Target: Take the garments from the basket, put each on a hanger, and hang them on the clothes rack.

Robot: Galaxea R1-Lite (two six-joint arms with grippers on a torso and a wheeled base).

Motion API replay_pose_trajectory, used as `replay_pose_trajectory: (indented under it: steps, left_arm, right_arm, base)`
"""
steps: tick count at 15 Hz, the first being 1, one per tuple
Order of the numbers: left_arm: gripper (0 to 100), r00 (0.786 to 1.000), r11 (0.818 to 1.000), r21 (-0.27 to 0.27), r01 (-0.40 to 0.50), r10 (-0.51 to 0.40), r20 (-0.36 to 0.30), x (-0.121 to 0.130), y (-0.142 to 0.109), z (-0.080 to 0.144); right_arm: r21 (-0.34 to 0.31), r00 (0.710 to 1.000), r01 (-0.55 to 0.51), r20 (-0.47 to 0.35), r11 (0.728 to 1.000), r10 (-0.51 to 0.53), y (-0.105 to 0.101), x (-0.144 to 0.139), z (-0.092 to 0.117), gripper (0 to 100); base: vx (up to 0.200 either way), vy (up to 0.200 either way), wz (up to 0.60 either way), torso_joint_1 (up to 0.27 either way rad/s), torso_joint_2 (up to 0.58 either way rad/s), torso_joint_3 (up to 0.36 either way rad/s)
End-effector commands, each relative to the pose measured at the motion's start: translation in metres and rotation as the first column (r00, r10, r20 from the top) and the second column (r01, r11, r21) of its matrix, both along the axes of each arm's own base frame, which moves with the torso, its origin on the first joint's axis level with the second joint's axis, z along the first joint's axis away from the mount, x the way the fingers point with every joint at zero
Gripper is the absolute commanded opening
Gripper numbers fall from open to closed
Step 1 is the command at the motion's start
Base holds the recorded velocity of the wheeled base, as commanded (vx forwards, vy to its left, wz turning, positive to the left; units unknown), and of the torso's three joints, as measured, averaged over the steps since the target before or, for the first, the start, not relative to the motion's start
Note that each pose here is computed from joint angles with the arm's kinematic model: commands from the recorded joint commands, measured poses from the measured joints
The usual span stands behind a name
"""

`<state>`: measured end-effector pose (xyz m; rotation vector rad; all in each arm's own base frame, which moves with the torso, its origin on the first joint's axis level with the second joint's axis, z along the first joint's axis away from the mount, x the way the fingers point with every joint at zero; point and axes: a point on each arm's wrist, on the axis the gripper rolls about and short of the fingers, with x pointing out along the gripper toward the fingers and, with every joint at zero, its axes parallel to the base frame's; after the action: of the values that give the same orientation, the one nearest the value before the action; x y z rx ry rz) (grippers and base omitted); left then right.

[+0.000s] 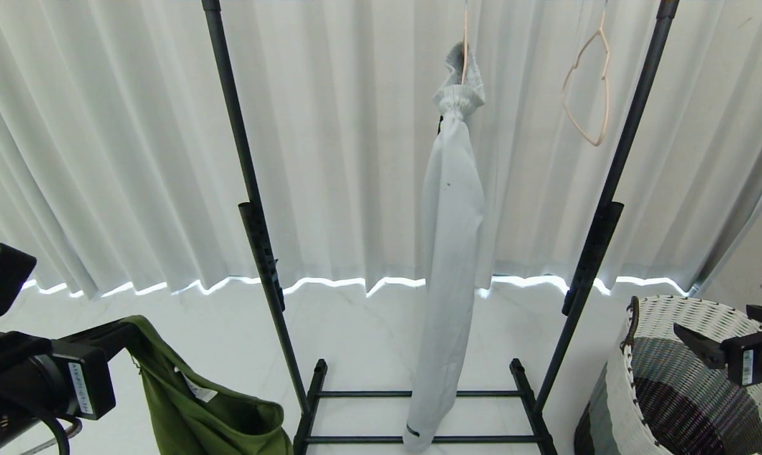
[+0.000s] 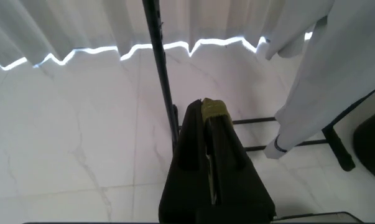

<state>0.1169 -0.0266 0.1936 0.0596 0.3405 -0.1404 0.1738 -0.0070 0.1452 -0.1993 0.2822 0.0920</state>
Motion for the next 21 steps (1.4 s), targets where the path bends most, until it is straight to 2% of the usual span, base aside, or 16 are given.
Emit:
replay_pose_trajectory:
  steps: [1, 4, 9, 13, 21]
  left_arm:
    - [0, 1.000, 1.000, 0.006, 0.000, 0.000, -0.021, 0.0010, -0.0002, -0.0046]
    - [0, 1.000, 1.000, 0.007, 0.001, -0.001, -0.027, 0.0013, -0.0003, -0.0061]
    - [0, 0.999, 1.000, 0.013, 0.008, -0.007, -0.049, 0.0049, -0.0018, -0.0092]
    - [0, 0.999, 1.000, 0.011, 0.008, -0.008, -0.038, 0.0095, -0.0030, -0.0129]
    - [0, 0.999, 1.000, 0.013, 0.009, -0.008, -0.041, 0.0092, -0.0029, -0.0141]
  right_arm:
    - [-0.002, 1.000, -0.002, 0.003, 1.000, 0.002, -0.0001, 0.0013, 0.0009, 100]
    - [-0.023, 1.000, -0.005, -0.002, 1.000, 0.005, -0.0001, 0.0013, -0.0004, 100]
    - [-0.022, 1.000, -0.005, 0.001, 1.000, 0.005, -0.0002, 0.0017, 0.0003, 100]
    - [-0.022, 1.000, -0.005, -0.002, 1.000, 0.005, -0.0001, 0.0013, -0.0004, 100]
    - [-0.022, 1.000, -0.005, -0.005, 1.000, 0.005, -0.0001, 0.0008, -0.0012, 100]
  base:
    - [0.000, 0.000, 0.00, 0.000, 0.00, 0.000]
    - [0.000, 0.000, 0.00, 0.000, 0.00, 0.000]
    - [0.000, 0.000, 0.00, 0.000, 0.00, 0.000]
    - [0.000, 0.000, 0.00, 0.057, -0.23, -0.266]
    - [0.000, 0.000, 0.00, 0.130, -0.49, -0.317]
